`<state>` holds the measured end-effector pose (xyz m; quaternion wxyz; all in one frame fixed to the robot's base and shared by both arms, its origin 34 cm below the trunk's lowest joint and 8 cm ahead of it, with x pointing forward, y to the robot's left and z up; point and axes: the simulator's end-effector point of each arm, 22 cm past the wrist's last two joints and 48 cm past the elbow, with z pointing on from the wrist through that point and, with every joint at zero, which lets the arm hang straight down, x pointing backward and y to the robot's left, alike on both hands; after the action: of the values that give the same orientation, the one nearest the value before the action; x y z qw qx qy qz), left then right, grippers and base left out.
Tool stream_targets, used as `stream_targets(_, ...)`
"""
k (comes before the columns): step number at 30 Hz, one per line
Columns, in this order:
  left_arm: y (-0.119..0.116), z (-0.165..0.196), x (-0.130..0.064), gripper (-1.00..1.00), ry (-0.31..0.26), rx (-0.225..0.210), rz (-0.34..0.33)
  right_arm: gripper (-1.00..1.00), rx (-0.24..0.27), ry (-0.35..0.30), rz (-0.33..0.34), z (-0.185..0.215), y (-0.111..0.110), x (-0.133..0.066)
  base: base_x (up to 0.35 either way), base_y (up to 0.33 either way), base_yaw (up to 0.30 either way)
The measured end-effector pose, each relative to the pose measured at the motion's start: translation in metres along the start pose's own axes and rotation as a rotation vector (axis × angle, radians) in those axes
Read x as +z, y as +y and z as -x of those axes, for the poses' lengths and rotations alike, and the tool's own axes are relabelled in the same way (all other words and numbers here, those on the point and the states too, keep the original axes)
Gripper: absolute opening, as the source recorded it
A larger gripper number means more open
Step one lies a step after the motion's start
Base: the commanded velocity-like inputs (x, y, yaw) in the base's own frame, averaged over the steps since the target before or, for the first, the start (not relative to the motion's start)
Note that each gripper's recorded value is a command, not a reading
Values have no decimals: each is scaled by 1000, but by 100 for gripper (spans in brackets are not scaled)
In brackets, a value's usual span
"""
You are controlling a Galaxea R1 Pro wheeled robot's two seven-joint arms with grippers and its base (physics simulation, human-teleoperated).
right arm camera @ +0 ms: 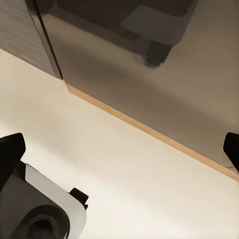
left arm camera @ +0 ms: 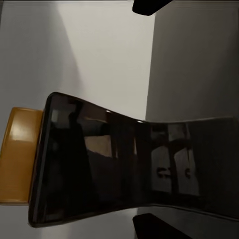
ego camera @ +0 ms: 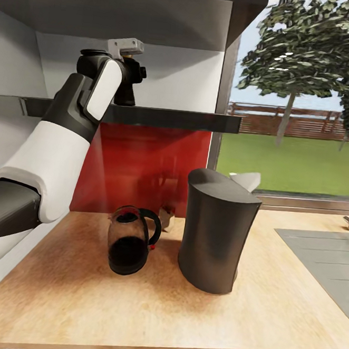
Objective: Set up a coffee station on the kitchen countertop: keep the coffee maker on the countertop, move the bottle of coffee from the kitchen shelf to the counter next to the coffee maker, place a paper coffee filter on top of the coffee maker, put the saucer next to the coffee maker with the coffee cup on the saucer, and place the electric kettle next to the coffee maker.
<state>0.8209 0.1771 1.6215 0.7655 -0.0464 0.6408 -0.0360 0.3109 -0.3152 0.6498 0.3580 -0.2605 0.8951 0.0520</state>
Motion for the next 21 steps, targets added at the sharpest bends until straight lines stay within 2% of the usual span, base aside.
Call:
stream_targets(7,14,4,-3,100,-8,4,71,100,0,0,0,0,0,0,0,0,0)
stream_targets(21,15,3,-3,100,-6,11,82,100,0,0,0,0,0,0,57,0,0)
